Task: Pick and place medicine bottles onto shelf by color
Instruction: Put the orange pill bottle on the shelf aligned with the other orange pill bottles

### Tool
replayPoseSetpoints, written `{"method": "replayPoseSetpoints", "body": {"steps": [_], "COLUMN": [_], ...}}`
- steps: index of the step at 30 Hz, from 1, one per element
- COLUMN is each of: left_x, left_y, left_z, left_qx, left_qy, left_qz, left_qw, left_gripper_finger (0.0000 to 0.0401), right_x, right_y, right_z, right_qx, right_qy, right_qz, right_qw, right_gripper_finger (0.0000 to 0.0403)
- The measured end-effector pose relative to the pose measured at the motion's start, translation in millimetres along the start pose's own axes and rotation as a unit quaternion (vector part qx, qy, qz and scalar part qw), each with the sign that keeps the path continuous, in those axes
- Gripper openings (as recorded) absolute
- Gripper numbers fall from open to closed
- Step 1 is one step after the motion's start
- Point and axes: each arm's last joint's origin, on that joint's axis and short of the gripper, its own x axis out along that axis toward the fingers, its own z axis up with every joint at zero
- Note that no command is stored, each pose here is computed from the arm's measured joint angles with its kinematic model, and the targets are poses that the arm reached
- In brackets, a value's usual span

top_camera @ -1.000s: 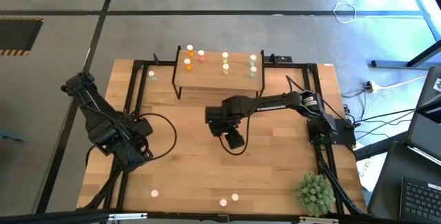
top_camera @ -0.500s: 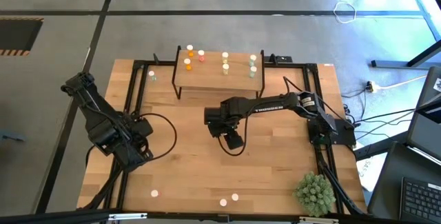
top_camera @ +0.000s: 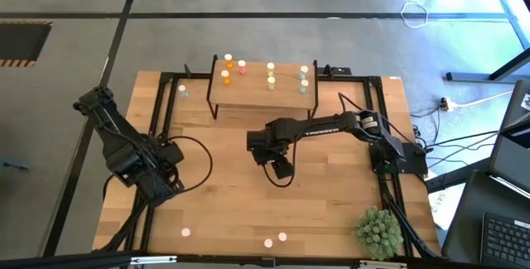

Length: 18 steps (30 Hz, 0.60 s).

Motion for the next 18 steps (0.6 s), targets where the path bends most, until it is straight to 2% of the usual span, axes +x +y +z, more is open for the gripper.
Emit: {"method": "replayPoseSetpoints", "body": {"steps": [8,18], "left_x": [0.0,0.0], "left_y": [0.0,-0.4], "left_z": [0.0,0.0], "left_qx": [0.0,-0.001], "left_qy": [0.0,0.0], "left_qz": [0.0,-0.002], "left_qw": [1.0,1.0], "left_gripper_finger": [0.0002,0.0002], "right_x": [13.4,13.3], "right_y": [0.3,-0.9], "right_z": [-4.5,-0.8], "right_qx": [0.001,0.014], "right_qy": [0.007,-0.012], "right_qz": [0.002,-0.004], "right_qw": [1.0,1.0], "right_gripper_finger": [0.0193,0.0192]}}
